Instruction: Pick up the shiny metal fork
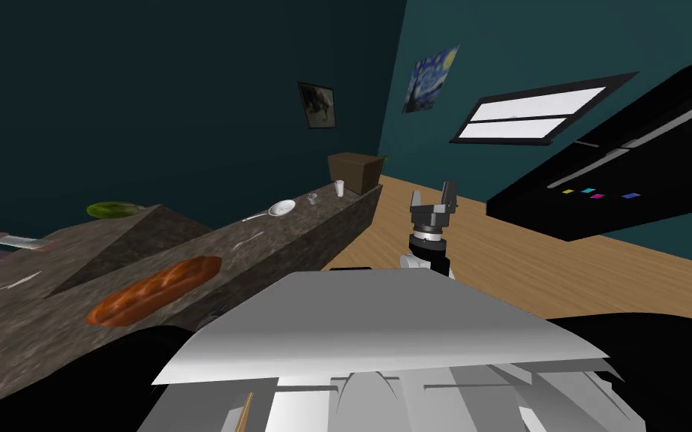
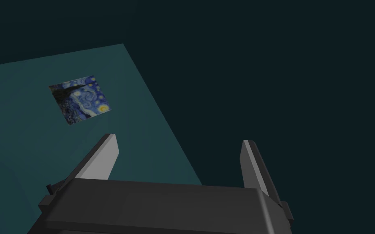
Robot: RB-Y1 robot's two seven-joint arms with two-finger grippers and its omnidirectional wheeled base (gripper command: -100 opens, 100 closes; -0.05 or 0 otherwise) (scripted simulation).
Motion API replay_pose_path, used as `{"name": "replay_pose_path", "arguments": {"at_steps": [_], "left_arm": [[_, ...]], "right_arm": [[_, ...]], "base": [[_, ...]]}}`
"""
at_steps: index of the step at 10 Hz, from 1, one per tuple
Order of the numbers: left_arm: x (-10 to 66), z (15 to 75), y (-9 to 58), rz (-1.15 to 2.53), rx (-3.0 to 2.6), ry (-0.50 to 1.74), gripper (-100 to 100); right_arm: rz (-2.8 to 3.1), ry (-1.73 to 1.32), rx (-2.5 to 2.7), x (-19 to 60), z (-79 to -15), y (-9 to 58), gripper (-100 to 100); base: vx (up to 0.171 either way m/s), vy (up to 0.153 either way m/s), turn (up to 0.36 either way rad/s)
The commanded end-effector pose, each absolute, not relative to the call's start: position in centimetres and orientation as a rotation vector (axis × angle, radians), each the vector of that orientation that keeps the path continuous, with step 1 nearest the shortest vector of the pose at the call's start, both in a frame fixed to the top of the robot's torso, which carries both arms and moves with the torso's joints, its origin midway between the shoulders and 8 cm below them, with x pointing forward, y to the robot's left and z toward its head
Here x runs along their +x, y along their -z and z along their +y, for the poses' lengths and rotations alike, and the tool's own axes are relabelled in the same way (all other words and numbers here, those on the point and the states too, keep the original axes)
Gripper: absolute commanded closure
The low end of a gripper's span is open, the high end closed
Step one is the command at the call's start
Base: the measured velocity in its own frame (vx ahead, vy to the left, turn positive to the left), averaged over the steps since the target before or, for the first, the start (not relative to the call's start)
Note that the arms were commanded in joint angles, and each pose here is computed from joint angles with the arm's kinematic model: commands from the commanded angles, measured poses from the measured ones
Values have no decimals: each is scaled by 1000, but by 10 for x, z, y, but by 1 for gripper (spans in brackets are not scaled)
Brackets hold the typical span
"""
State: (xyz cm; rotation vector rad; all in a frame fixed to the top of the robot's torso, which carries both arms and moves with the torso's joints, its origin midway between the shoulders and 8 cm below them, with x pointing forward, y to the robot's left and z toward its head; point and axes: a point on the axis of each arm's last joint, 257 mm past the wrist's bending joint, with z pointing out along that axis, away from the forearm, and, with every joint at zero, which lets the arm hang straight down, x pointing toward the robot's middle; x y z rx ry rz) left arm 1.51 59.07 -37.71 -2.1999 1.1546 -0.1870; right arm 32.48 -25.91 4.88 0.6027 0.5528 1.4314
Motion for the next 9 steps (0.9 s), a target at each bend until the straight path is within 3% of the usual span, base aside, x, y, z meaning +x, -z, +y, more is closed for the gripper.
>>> {"name": "replay_pose_path", "arguments": {"at_steps": [1,9], "left_arm": [[-21,601,377,1101,-2289,117,-100],[-131,617,361,859,-2573,-104,-100]], "right_arm": [[553,-1431,603,325,-259,-49,0],[553,-1431,603,325,-259,-49,0]], "base": [[38,8,-375],[34,37,-280]]}}
